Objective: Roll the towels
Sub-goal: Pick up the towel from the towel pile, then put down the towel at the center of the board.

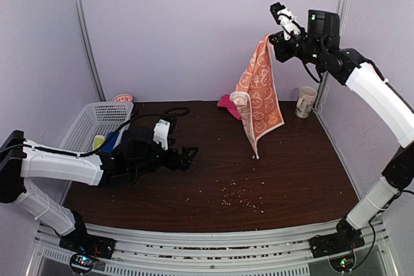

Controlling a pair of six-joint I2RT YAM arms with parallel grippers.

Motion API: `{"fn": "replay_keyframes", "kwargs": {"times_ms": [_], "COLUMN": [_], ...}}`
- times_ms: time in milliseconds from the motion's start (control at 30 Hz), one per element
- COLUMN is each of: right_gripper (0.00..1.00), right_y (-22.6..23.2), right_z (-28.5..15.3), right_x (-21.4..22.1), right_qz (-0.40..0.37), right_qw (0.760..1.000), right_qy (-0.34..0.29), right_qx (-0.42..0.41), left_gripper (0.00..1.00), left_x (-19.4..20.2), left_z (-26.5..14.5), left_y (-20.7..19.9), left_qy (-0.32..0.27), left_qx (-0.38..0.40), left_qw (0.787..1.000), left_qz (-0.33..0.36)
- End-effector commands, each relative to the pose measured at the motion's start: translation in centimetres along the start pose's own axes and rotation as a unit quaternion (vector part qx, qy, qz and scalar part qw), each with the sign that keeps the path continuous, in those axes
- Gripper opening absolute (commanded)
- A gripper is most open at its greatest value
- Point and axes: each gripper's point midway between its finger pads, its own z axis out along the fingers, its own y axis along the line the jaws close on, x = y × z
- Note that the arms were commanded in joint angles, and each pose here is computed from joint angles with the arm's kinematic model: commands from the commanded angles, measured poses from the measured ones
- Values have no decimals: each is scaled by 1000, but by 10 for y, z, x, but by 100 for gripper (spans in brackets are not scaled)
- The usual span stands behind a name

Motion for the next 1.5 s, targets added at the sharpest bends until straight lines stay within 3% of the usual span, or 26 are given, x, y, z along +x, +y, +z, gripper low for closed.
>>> {"fn": "replay_keyframes", "kwargs": {"times_ms": [0, 133, 333, 433, 800, 1000, 1133, 1367, 1400, 1467], "right_gripper": [0, 0, 0, 0, 0, 0, 0, 0, 0, 0], "right_y": [-4, -29, -44, -36, -18, -8, -9, -5, -4, -3], "right_z": [-31, -33, -8, -5, -16, -30, -36, -33, -32, -31], "right_x": [-50, -56, 2, 21, 6, -18, -23, -14, -12, -9], "right_qz": [40, 77, 56, 53, 63, 67, 66, 65, 65, 64], "right_qw": [997, 993, 987, 987, 992, 994, 994, 994, 994, 994], "right_qy": [-58, -57, 30, 52, 31, 7, 3, 13, 15, 18], "right_qx": [-7, 66, 150, 140, 104, 84, 89, 88, 87, 83], "left_gripper": [98, 98, 98, 98, 98, 98, 98, 98, 95, 77], "left_x": [-22, -25, -16, -7, 7, 8, -1, 12, 14, 22], "left_z": [9, 11, 25, 36, 88, 111, 103, 114, 116, 121], "left_y": [-40, -62, -77, -87, -141, -135, -132, -90, -84, -68], "left_qy": [-36, -49, -39, -35, -39, -51, -72, -52, -51, -47], "left_qx": [47, 81, 89, 98, 147, 105, 105, -18, -36, -84], "left_qw": [998, 995, 995, 994, 988, 992, 991, 998, 998, 995], "left_qz": [20, 19, 16, 15, 35, 47, 38, 22, 24, 32]}}
